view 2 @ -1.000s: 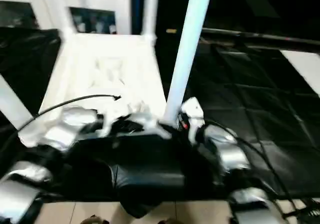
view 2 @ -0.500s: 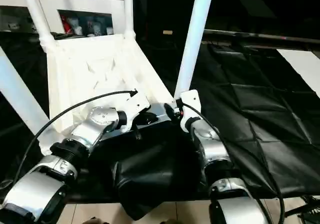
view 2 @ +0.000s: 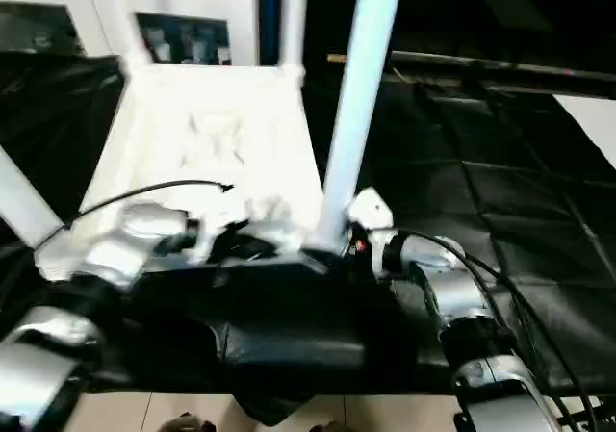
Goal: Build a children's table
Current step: Rotate leg to tighten
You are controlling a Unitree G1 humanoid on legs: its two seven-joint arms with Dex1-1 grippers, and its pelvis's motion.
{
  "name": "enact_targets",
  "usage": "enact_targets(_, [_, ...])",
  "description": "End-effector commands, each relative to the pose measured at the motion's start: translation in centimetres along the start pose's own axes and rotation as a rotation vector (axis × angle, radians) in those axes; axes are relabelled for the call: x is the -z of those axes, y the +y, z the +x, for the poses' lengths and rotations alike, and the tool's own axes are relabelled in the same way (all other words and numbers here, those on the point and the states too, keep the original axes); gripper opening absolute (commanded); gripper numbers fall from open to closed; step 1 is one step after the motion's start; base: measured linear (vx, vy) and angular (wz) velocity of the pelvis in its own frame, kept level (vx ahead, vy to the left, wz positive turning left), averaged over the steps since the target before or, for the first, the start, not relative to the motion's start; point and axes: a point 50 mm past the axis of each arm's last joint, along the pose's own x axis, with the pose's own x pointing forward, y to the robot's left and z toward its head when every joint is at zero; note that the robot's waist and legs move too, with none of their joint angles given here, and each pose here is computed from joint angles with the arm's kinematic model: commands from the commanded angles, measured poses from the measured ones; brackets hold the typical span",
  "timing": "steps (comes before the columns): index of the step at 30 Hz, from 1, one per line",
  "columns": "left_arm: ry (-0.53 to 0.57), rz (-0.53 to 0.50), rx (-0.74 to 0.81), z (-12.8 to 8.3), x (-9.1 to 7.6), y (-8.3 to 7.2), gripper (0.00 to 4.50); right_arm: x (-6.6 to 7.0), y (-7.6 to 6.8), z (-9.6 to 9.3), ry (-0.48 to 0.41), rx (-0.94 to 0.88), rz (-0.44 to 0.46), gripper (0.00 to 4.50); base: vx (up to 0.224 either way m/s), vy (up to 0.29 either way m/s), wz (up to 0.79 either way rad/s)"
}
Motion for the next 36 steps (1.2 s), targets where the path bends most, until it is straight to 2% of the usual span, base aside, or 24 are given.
enact_targets(1, [-0.005,0.016,0.089,0.7,-0.3,-0.7,0.00,-0.5,0.2,-0.1,0.001,-0.045,-0.015,3.60,0.000,0.000,0.00])
enact_targets(4, [-0.001,0.020,0.071,0.0,-0.3,-0.4,0.00,-0.6,0.2,-0.1,-0.005,-0.052,-0.012,3.32,0.000,0.000,0.00])
enact_targets(10, [-0.019,0.024,0.059,0.0,-0.6,-0.3,0.00,-0.6,0.5,0.2,-0.011,-0.070,0.001,2.79,0.000,0.000,0.00])
enact_targets(13, [-0.024,0.026,0.048,0.2,-0.6,-0.3,0.00,-0.4,0.6,0.2,-0.011,-0.070,0.008,2.67,0.000,0.000,0.00])
enact_targets(17, [-0.023,-0.012,-0.133,1.6,-0.8,0.8,0.00,1.1,0.0,1.2,0.032,0.143,0.096,2.63,0.000,0.000,0.00])
enact_targets(19, [-0.022,-0.040,-0.229,2.7,-1.0,1.3,0.00,2.0,-0.3,1.9,0.058,0.270,0.149,2.62,0.000,0.000,0.00])
enact_targets(23, [-0.024,-0.056,-0.284,3.8,-1.4,1.5,0.00,2.5,-0.5,2.6,0.065,0.384,0.196,2.62,0.000,0.000,0.00])
enact_targets(24, [-0.037,-0.077,-0.330,5.0,-1.9,1.5,0.00,2.8,-0.5,3.5,0.064,0.491,0.244,2.62,0.000,0.000,0.00])
enact_targets(28, [-0.058,-0.100,-0.368,7.6,-3.2,1.1,0.00,2.8,-0.4,5.5,0.083,0.648,0.310,2.62,0.000,0.000,0.00])
enact_targets(30, [-0.075,-0.087,-0.339,8.3,-3.6,0.7,0.00,2.3,0.1,6.5,0.064,0.624,0.310,2.62,0.000,0.000,0.00])
enact_targets(31, [-0.083,-0.076,-0.322,8.3,-3.6,0.6,0.00,1.6,0.3,7.1,0.024,0.575,0.295,3.18,0.000,0.000,0.00])
enact_targets(36, [-0.077,-0.062,-0.282,7.5,-3.0,0.5,0.00,0.4,0.0,6.7,-0.057,0.499,0.246,3.53,0.000,0.000,0.00])
